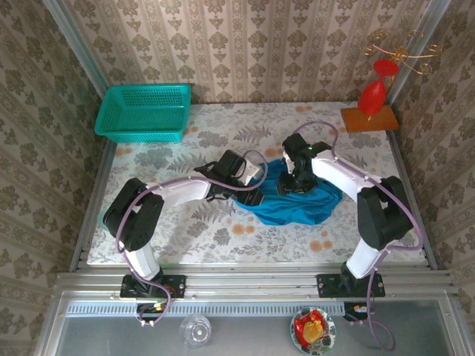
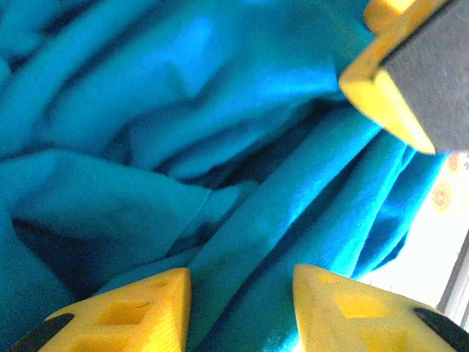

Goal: Fold the inside-out t-shirt
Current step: Turn the T-shirt inside out at the center of the table.

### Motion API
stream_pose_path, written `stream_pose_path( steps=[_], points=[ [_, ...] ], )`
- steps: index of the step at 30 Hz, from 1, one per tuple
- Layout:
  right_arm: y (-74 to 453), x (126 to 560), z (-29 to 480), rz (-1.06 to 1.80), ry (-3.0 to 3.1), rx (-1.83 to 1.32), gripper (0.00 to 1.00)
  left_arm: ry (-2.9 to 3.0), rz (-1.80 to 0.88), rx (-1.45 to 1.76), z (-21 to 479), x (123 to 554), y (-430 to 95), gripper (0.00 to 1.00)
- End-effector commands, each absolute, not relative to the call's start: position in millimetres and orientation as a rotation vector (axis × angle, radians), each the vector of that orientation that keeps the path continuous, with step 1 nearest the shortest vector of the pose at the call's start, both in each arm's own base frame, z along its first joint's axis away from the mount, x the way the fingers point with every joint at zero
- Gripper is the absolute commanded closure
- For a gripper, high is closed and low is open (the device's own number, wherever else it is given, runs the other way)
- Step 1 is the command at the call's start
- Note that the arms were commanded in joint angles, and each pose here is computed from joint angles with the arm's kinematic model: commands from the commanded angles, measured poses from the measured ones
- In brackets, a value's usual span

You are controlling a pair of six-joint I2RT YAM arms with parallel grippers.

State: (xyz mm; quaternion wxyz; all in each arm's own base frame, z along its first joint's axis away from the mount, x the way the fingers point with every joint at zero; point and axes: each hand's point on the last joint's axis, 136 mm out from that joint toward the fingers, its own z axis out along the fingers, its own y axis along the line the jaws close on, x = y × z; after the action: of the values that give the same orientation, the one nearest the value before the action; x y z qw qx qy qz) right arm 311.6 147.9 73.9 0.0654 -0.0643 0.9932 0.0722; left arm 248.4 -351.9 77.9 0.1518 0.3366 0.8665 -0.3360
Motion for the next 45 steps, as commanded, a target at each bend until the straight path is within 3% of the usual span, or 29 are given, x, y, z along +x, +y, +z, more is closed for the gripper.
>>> stream_pose_path(
  steps=[1, 4, 6, 12, 20, 23, 27, 28, 31, 35, 40, 45],
  points=[
    [150.8, 317.6, 85.8, 0.221, 2.983, -0.196, 0.61, 2.534, -1.017, 0.933, 66.4, 236.8, -345.6, 0.59],
    [153.3, 322.0, 107.1, 0.234, 2.933, -0.169, 0.89, 2.605, -0.959, 0.931, 46.6, 228.8, -331.4, 0.63],
    [156.1, 324.5, 126.4, 0.257, 2.888, -0.155, 1.0, 2.647, -0.941, 0.897, 35.8, 227.3, -321.3, 0.7],
    [161.7, 323.3, 195.0, 0.376, 2.739, -0.107, 1.0, 2.721, -0.902, 0.708, 20.0, 240.8, -283.2, 0.99],
    [132.1, 329.7, 256.7, 0.45, 2.532, 0.096, 1.0, 2.691, -0.851, 0.415, 39.1, 274.1, -219.0, 1.0],
    [101.7, 342.2, 243.1, 0.427, 2.519, 0.237, 1.0, 2.657, -0.803, 0.307, 52.6, 286.5, -190.1, 1.0],
    [63.7, 364.1, 181.6, 0.351, 2.606, 0.419, 1.0, 2.634, -0.774, 0.282, 65.0, 289.0, -175.5, 1.0],
    [60.3, 366.9, 168.2, 0.329, 2.641, 0.433, 1.0, 2.631, -0.785, 0.292, 66.9, 288.8, -176.8, 1.0],
    [54.9, 365.9, 140.2, 0.201, 2.766, 0.413, 0.8, 2.59, -0.872, 0.365, 82.1, 286.5, -193.4, 1.0],
    [60.7, 355.2, 154.5, 0.122, 2.743, 0.348, 0.63, 2.523, -0.862, 0.514, 114.1, 280.3, -220.9, 0.79],
    [102.6, 332.1, 168.1, 0.208, 2.761, 0.209, 0.6, 2.466, -0.898, 0.664, 141.6, 272.2, -264.1, 0.71],
    [161.0, 307.7, 139.6, 0.386, 2.869, 0.082, 0.57, 2.447, -0.971, 0.786, 142.3, 265.8, -311.0, 0.66]
  ],
)
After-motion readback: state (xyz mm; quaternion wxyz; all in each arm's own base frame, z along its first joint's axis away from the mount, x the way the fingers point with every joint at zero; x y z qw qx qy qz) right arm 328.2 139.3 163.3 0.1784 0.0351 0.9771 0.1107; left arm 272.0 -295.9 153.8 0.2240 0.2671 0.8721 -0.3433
